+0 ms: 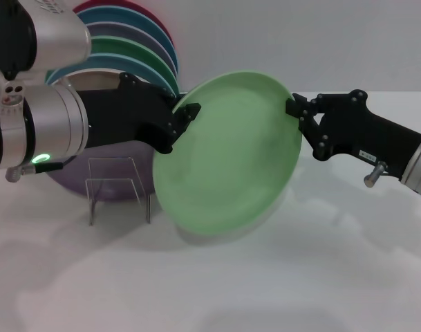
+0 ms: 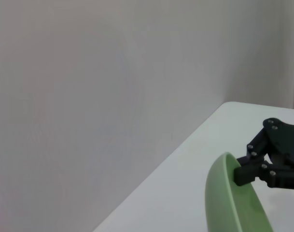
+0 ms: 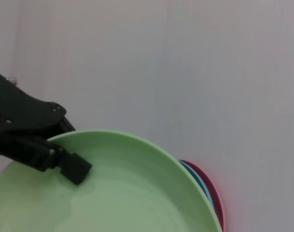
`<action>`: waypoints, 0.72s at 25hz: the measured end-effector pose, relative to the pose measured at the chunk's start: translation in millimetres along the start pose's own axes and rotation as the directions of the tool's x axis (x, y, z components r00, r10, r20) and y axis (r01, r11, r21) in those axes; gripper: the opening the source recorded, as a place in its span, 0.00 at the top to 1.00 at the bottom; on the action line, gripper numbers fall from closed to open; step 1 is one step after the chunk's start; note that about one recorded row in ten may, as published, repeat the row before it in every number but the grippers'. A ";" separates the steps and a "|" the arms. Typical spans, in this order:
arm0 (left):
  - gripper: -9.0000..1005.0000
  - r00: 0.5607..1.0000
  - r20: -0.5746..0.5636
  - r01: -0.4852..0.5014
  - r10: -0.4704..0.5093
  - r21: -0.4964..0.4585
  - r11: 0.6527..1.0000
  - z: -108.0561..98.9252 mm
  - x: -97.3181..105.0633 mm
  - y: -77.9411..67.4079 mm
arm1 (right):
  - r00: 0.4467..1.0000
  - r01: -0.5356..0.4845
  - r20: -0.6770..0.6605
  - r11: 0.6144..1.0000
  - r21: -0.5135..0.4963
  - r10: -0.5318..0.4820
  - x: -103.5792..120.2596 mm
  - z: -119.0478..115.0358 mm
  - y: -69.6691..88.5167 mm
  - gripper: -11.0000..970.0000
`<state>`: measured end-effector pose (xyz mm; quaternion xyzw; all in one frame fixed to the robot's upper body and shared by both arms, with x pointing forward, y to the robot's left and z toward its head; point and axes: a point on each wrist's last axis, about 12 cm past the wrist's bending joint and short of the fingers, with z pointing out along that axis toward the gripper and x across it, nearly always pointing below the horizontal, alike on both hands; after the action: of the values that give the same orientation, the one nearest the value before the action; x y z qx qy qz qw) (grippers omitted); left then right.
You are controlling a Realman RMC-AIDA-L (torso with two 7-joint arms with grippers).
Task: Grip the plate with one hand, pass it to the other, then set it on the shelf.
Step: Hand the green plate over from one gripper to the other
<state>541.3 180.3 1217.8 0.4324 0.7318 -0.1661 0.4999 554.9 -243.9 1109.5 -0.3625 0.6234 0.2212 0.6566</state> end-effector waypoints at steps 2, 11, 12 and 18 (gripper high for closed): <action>0.79 1.000 0.004 -0.010 0.010 -0.001 1.000 0.0 -0.8 -1.0 | 1.000 0.007 0.011 1.000 -0.007 -0.007 0.3 -1.8 2.1 0.97; 0.90 0.995 0.079 -0.065 0.067 -0.022 0.998 -1.5 -5.7 -4.8 | 0.976 -0.142 0.171 0.989 0.051 0.131 5.3 -33.5 11.8 0.91; 0.90 0.995 0.079 -0.065 0.067 -0.022 0.998 -1.5 -5.7 -4.8 | 0.976 -0.142 0.171 0.989 0.051 0.131 5.3 -33.5 11.8 0.88; 0.91 0.915 0.184 -0.304 0.360 -0.274 0.912 -1.5 -2.1 -20.7 | 0.852 -0.377 0.471 0.893 0.246 0.230 19.9 -114.6 9.5 0.54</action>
<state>524.2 168.5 1216.4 0.4652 0.5989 -0.0376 0.6508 474.8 -327.2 1092.7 -0.0853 0.5411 0.2904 0.7846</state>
